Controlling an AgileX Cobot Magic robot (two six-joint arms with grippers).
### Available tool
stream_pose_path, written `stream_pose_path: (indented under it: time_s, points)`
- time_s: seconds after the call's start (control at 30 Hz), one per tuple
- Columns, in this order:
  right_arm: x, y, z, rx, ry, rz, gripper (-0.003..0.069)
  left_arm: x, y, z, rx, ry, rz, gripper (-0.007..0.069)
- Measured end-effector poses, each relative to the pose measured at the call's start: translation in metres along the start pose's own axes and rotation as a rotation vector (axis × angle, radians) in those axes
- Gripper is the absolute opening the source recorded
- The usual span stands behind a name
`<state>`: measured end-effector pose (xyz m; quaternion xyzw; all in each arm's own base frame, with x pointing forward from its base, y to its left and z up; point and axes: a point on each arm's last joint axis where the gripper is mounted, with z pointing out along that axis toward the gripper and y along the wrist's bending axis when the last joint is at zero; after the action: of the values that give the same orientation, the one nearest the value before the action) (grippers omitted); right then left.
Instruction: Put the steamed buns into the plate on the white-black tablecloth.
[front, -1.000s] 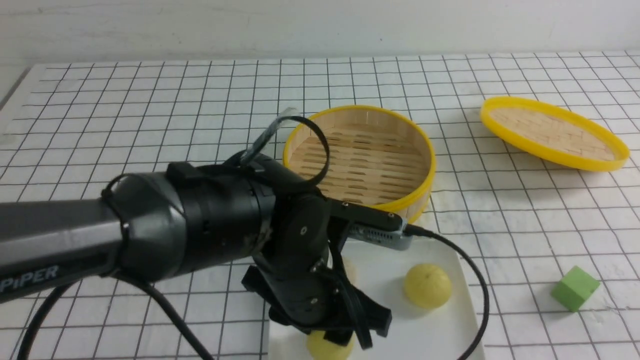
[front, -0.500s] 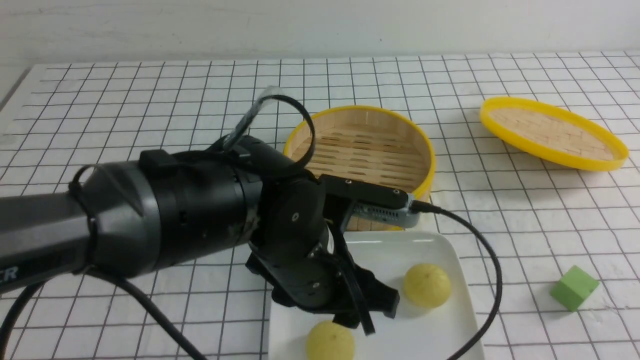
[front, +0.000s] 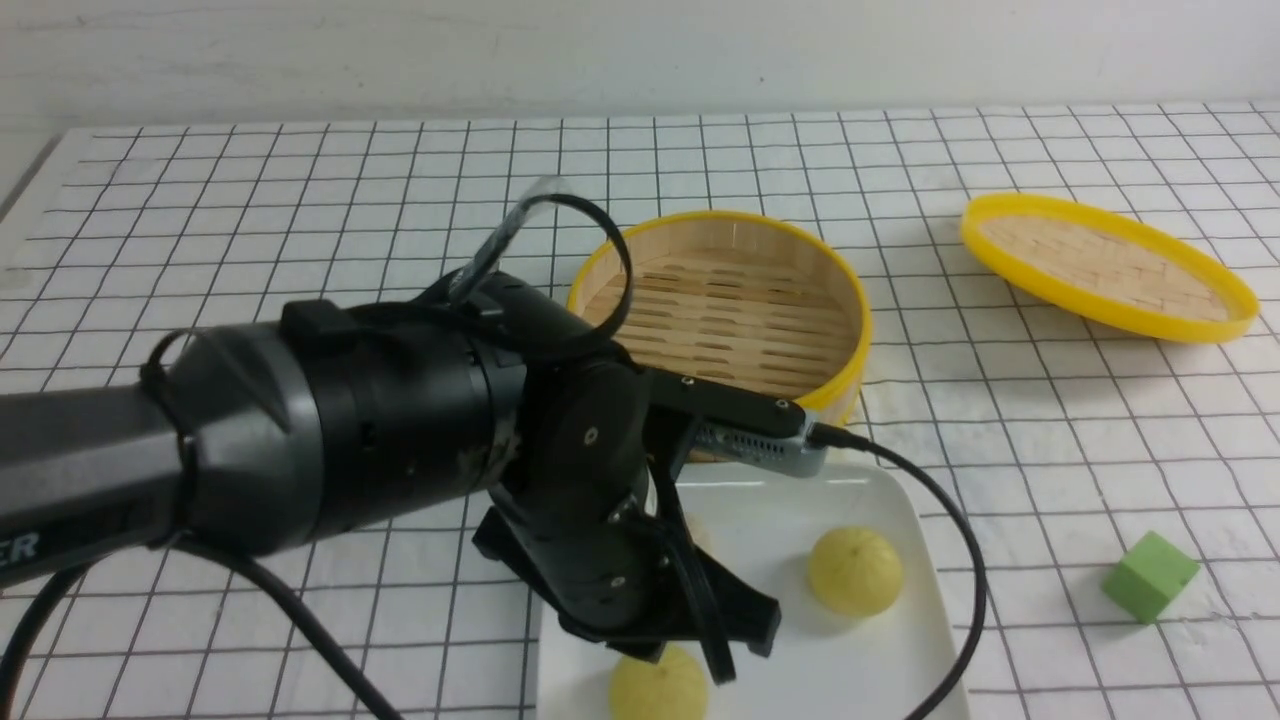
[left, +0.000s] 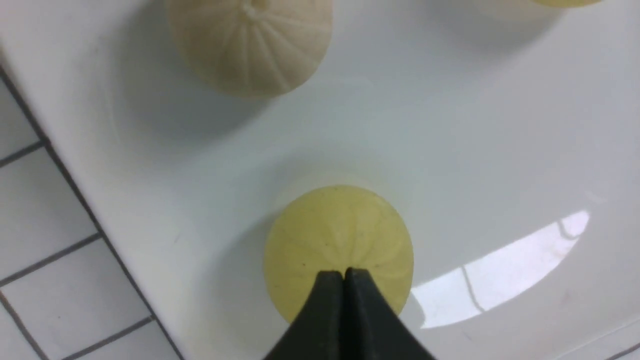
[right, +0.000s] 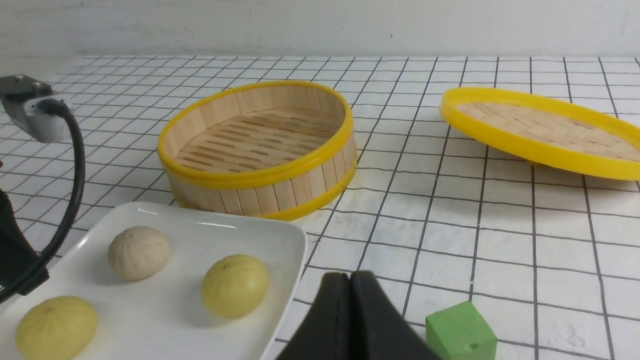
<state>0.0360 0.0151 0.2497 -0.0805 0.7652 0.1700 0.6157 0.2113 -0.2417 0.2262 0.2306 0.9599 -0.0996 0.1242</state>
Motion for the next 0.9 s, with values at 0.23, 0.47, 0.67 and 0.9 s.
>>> stream_pose_path:
  time_s: [0.23,0.47,0.67,0.9]
  points:
    - [0.001,0.000,0.000,0.000,0.003,0.000,-0.0010,0.000,0.001,0.000,-0.009,-0.004,0.010,0.0002]
    - [0.001,0.000,0.001,0.001,0.004,0.000,-0.0008,-0.001,0.003,0.000,-0.031,-0.011,0.032,0.0002]
    - [0.015,-0.003,0.004,0.009,0.020,-0.006,-0.0007,-0.002,0.004,0.000,-0.050,-0.021,0.053,0.0002]
    - [0.051,-0.016,0.017,0.141,0.119,-0.026,-0.0002,-0.004,0.005,-0.002,-0.055,-0.048,0.068,0.0002]
